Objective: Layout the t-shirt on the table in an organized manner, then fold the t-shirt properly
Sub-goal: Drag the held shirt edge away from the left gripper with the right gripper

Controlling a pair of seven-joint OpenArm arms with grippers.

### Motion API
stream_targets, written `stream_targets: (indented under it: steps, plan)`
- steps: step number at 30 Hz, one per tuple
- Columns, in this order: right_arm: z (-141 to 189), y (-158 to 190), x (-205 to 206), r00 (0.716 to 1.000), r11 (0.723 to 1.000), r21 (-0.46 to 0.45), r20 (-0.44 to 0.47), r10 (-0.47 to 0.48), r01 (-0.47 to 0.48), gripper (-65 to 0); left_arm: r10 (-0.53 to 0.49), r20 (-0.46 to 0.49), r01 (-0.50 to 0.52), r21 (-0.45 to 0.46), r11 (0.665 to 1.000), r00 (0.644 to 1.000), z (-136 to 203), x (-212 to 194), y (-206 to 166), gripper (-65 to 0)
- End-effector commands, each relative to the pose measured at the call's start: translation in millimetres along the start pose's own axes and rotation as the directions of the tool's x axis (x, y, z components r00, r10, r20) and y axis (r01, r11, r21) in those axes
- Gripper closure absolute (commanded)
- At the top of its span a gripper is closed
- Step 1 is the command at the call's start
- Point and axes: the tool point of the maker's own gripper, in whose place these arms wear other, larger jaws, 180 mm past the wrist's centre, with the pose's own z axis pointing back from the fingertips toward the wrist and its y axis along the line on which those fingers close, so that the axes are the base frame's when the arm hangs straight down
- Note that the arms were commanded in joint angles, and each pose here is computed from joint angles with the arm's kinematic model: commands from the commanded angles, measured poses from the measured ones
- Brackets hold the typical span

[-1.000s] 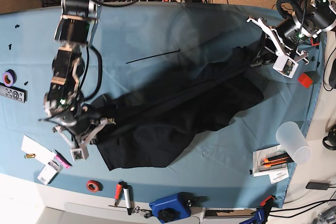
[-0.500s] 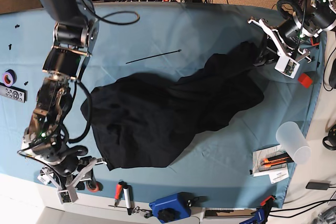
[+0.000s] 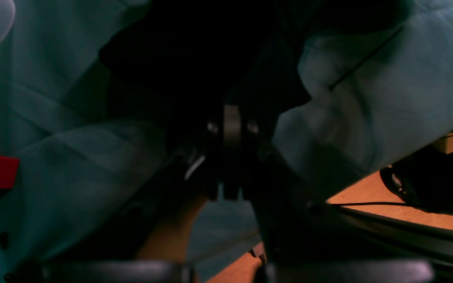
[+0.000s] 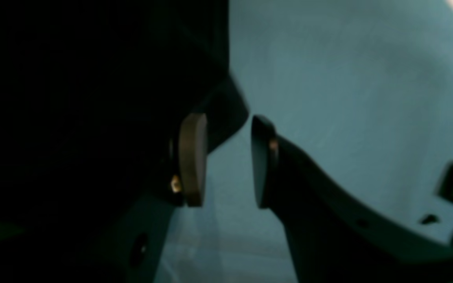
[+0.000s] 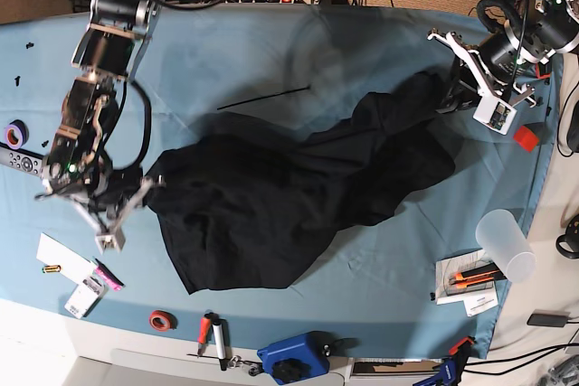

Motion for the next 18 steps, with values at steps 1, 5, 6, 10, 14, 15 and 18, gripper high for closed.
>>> stream_targets:
  steps: [1, 5, 6, 10, 14, 15, 18]
  plan:
    - [7.3, -8.9, 12.4, 0.999, 1.0, -0.02, 0.053, -0.005, 0.007, -19.5, -0.013, 0.035, 0.013, 0.0, 1.0, 0.999, 2.6, 8.9, 0.0, 0.0]
    - [-1.5, -3.0, 9.8, 0.983, 0.999, -0.008, 0.178, -0.031, 0.033, -19.4, -0.013, 0.035, 0.013, -0.001, 1.0, 0.999, 2.6, 9.1, -0.1, 0.0]
    - [-4.1, -3.1, 7.9, 0.979, 0.999, -0.012, 0.198, -0.045, 0.049, -19.4, -0.013, 0.035, 0.013, -0.001, 1.0, 0.999, 2.6, 9.1, -0.1, 0.0]
    - [-20.8, -1.4, -14.5, 0.988, 0.997, -0.011, 0.132, -0.077, 0.079, -19.4, -0.013, 0.035, 0.013, -0.001, 1.0, 0.999, 2.6, 9.0, -0.1, 0.0]
    - [-36.7, 6.3, -25.7, 0.991, 0.996, 0.017, 0.1, -0.084, 0.083, -19.4, -0.013, 0.035, 0.013, -0.001, 1.0, 0.999, 2.6, 9.0, -0.1, 0.0]
    - [-40.8, 8.9, -28.5, 0.992, 0.996, 0.025, 0.092, -0.084, 0.082, -19.4, -0.013, 0.035, 0.013, -0.001, 1.0, 0.999, 2.6, 9.0, -0.1, 0.0]
    - [-53.5, 17.5, -37.3, 0.994, 0.996, 0.05, 0.072, -0.083, 0.079, -19.3, -0.013, 0.035, 0.013, -0.001, 1.0, 0.999, 2.6, 9.0, -0.1, 0.0]
